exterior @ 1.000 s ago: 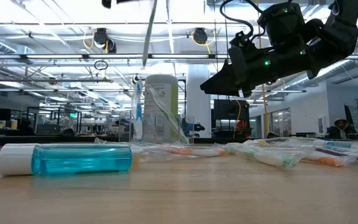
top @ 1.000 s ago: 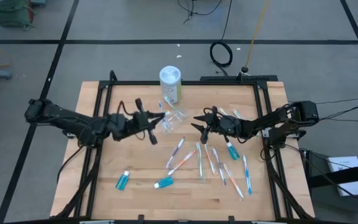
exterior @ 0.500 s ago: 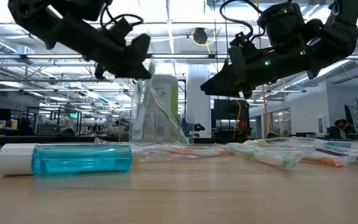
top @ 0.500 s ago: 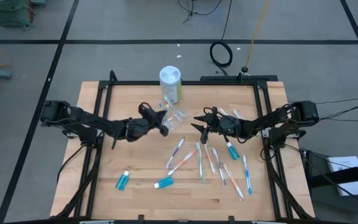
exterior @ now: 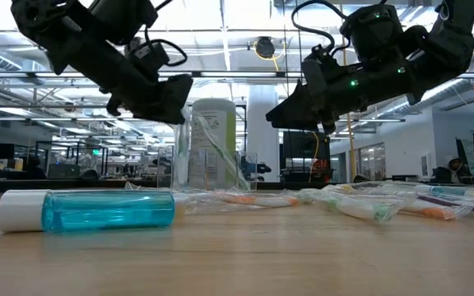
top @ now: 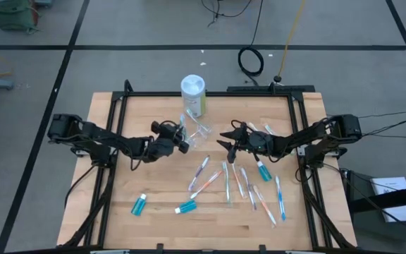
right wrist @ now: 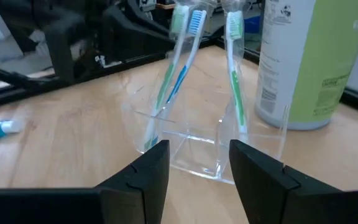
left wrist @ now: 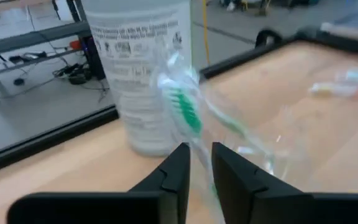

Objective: Pick & Place toothbrushing station
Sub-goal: Put the green toothbrush into the transparent organizer, then put the blue mouthwash into the transparent organizer

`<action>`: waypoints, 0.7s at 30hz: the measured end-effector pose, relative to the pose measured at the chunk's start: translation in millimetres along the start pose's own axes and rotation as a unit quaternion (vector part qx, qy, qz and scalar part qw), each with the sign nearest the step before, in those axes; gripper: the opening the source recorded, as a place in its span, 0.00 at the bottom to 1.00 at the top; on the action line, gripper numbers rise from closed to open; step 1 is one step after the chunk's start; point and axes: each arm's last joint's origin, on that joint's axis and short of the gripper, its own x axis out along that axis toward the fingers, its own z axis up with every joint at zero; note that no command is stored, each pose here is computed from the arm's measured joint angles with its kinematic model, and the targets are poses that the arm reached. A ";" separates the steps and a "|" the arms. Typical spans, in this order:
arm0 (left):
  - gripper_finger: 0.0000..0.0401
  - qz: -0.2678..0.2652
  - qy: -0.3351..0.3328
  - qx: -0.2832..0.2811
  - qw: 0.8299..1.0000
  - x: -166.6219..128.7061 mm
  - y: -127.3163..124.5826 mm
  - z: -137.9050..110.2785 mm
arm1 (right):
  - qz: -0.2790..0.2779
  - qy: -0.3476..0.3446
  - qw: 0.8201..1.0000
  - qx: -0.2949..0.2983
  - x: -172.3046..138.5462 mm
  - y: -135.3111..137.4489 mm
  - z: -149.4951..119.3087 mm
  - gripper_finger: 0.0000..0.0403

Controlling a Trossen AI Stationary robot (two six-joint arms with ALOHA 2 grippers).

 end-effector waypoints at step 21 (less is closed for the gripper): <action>0.52 -0.050 -0.034 0.073 0.995 -38.5 -16.0 15.9 | 0.036 0.056 0.997 -0.044 -6.7 18.5 -14.7 0.52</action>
